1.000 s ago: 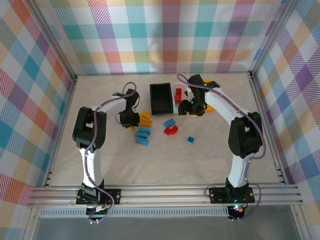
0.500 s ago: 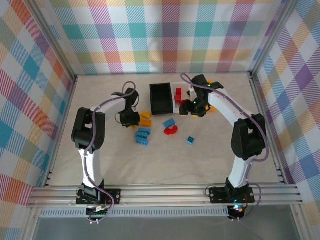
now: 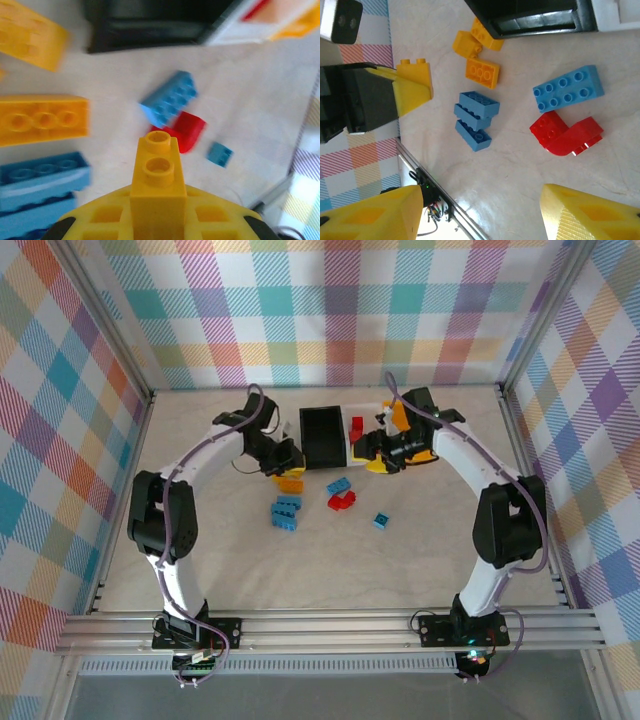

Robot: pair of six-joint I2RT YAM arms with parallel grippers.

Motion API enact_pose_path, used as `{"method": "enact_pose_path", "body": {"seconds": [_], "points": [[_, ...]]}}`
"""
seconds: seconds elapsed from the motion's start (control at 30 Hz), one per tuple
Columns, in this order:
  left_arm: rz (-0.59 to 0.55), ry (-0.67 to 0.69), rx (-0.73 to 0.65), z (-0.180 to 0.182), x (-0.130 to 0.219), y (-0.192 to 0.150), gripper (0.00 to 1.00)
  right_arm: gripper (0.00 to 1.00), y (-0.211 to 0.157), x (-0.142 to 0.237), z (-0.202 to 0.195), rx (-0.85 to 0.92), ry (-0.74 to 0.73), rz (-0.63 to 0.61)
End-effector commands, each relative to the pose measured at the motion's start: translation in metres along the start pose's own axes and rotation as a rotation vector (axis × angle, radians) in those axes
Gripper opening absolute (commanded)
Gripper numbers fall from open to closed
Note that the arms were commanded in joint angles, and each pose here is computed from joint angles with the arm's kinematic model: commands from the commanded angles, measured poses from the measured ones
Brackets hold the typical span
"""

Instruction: Sort the legos into containers by color

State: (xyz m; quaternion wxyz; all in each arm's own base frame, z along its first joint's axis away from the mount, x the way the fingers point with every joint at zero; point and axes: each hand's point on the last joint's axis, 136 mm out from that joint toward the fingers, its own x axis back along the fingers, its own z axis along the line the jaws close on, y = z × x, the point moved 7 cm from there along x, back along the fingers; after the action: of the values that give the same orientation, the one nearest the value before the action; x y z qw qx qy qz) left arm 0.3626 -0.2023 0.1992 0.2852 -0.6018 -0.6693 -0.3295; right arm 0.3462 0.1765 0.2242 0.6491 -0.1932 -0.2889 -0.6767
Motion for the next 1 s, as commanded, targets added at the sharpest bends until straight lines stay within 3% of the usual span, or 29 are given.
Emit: {"method": "enact_pose_path", "body": {"seconds": [0.0,0.07,0.2,0.47,0.7,0.97], "points": [[0.139,-0.105,-0.122,-0.043,-0.019,-0.023,0.01,0.64,-0.009,0.018,0.001,-0.027,0.005,-0.043],[0.15,-0.096,-0.163,-0.057,-0.031,-0.026,0.01,0.64,-0.013,0.03,-0.014,-0.093,-0.069,-0.078],[0.117,-0.125,-0.189,-0.086,-0.052,-0.004,0.01,0.64,-0.025,0.072,-0.048,-0.245,-0.201,-0.273],[0.013,-0.209,-0.234,-0.149,-0.086,0.051,0.0,0.64,-0.009,0.114,-0.105,-0.439,-0.481,-0.409],[0.021,-0.19,-0.23,-0.152,-0.077,0.046,0.0,0.64,0.07,0.108,-0.141,-0.279,-0.619,-0.392],[0.051,-0.143,-0.215,-0.136,-0.048,0.024,0.0,0.6,0.121,0.087,-0.173,-0.172,-0.69,-0.377]]}}
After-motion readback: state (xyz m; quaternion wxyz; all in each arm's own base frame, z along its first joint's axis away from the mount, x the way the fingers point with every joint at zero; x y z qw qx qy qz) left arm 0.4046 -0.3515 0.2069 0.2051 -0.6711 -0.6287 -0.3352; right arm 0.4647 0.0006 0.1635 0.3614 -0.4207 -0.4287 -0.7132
